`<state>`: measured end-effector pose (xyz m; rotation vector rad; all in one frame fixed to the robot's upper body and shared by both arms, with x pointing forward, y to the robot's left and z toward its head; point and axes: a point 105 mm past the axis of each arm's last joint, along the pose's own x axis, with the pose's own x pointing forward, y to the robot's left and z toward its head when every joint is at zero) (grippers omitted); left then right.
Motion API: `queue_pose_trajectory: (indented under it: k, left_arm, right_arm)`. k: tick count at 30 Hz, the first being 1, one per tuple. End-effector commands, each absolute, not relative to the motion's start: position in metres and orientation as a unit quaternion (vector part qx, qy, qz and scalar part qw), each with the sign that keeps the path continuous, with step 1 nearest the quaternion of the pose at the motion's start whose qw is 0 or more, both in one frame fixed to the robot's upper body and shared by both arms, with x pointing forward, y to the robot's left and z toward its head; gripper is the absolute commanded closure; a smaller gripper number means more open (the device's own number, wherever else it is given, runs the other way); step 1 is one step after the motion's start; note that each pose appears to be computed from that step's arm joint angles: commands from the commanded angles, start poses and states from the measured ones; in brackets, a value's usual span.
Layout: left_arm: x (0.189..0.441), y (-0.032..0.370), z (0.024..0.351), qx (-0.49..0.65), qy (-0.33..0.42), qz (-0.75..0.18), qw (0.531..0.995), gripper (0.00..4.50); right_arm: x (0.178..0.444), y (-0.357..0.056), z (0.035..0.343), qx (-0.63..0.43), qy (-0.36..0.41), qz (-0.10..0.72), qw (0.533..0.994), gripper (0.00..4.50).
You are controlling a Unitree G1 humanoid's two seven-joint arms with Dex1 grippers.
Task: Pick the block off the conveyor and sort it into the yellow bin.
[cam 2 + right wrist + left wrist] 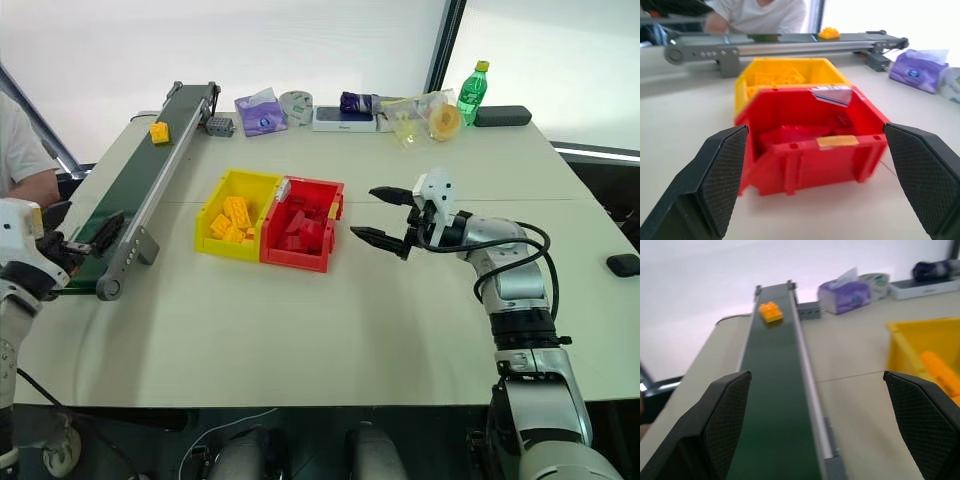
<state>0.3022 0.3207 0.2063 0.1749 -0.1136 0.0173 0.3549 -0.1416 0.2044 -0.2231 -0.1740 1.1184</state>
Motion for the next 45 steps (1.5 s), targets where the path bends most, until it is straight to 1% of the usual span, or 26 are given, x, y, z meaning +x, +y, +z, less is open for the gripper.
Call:
queue_pose_trajectory:
  k: [1,5,10,14,20,29,37,45]
  left_arm:
    - [0.298,0.334,0.224,0.094,-0.078,0.073,0.99,0.04]
    - [0.294,0.346,0.221,0.088,-0.064,0.144,0.984,0.04]
    - [0.29,0.351,0.208,0.063,-0.038,0.203,0.977,0.04]
    - [0.292,0.344,0.199,0.061,-0.011,0.2,0.978,0.04]
    - [0.297,0.335,0.204,0.067,-0.009,0.179,0.982,0.04]
    - [0.304,0.326,0.2,0.06,-0.003,0.165,0.985,0.04]
    - [0.319,0.315,0.199,0.055,-0.001,0.155,0.986,0.04]
    - [0.326,0.316,0.198,0.066,0.007,0.157,0.985,0.04]
  right_arm:
    - [0.345,-0.133,0.229,-0.098,-0.124,0.555,0.817,0.0]
    - [0.339,-0.13,0.233,-0.086,-0.129,0.572,0.805,0.0]
    - [0.342,-0.13,0.23,-0.095,-0.125,0.566,0.809,0.0]
    - [0.343,-0.129,0.23,-0.096,-0.124,0.566,0.809,0.0]
    - [0.343,-0.129,0.227,-0.098,-0.122,0.566,0.81,0.0]
    - [0.342,-0.129,0.224,-0.097,-0.121,0.562,0.812,0.0]
    - [0.343,-0.126,0.22,-0.094,-0.118,0.561,0.814,0.0]
    - [0.342,-0.127,0.221,-0.097,-0.118,0.56,0.815,0.0]
